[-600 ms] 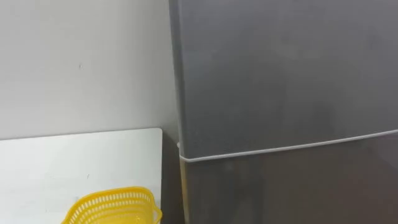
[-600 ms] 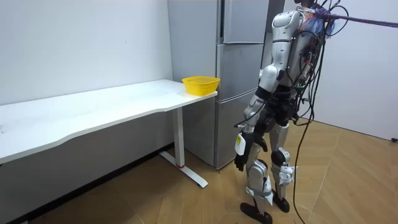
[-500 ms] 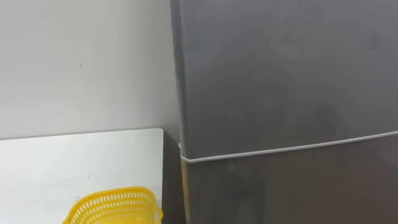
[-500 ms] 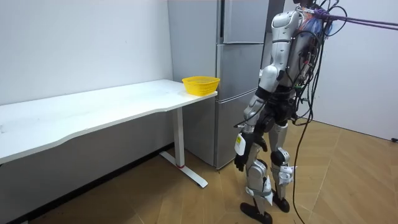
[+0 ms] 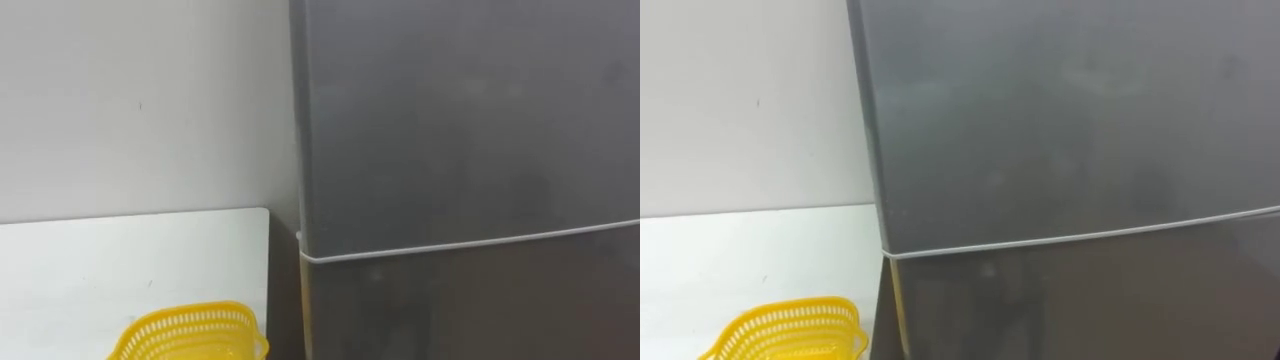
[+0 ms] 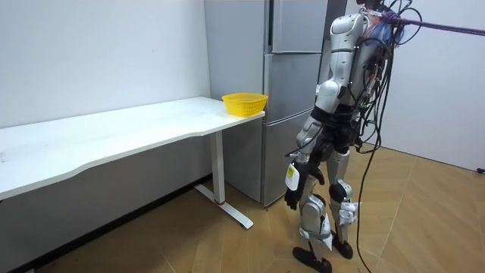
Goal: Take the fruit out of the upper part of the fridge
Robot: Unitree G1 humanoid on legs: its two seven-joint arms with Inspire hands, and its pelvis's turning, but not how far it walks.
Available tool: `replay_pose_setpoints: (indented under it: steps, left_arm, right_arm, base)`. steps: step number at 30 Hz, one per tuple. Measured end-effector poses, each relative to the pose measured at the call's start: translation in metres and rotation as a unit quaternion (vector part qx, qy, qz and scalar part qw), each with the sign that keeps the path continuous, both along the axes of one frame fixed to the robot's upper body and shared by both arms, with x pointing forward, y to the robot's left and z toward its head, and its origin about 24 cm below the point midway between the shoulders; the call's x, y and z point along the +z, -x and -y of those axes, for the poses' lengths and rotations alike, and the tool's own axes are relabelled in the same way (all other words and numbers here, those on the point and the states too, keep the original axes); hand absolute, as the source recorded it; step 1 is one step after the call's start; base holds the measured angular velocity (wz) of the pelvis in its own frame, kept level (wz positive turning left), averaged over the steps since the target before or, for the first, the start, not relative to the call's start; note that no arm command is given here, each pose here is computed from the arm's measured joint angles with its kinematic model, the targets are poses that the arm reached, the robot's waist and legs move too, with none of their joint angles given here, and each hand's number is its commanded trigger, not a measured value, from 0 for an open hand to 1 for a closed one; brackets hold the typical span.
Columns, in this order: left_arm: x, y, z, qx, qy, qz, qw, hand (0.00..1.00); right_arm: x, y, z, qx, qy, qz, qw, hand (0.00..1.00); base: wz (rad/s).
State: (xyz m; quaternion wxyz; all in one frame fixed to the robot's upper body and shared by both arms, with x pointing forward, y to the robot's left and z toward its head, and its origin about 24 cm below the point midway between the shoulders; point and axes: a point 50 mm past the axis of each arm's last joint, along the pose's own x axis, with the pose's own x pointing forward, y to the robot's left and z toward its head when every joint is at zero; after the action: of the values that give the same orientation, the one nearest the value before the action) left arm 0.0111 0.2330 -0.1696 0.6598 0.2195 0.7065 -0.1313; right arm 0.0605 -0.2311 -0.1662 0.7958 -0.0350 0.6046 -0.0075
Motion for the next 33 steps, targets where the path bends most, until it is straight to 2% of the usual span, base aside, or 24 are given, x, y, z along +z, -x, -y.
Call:
replay_pose_setpoints:
  steps: [14,20,25,29,32,33]
  left_arm:
    - [0.000,0.005,-0.002,0.054,-0.018,0.016,0.998,0.00]
    - [0.000,0.017,-0.005,0.177,-0.032,0.029,0.983,0.00]
    - [0.000,0.031,-0.004,0.301,-0.046,0.039,0.952,0.00]
    - [0.000,0.038,-0.003,0.357,-0.060,0.045,0.931,0.00]
    - [0.001,0.040,-0.006,0.420,-0.079,0.058,0.902,0.00]
    - [0.001,0.040,-0.008,0.451,-0.087,0.069,0.886,0.00]
  right_arm:
    - [0.000,0.001,0.002,-0.009,-0.003,-0.002,1.000,0.00]
    - [-0.001,0.006,0.003,-0.025,-0.004,-0.021,0.999,0.00]
    - [-0.002,0.009,0.003,-0.033,-0.005,-0.026,0.999,0.00]
    - [-0.002,0.011,0.003,-0.035,-0.004,-0.029,0.999,0.00]
    - [-0.002,0.011,0.003,-0.033,-0.004,-0.036,0.999,0.00]
    - [-0.002,0.012,0.004,-0.034,-0.004,-0.039,0.999,0.00]
  base:
    - [0.00]
    - [0.00]
    - [0.03]
    - [0.14]
    - [0.09]
    - [0.13]
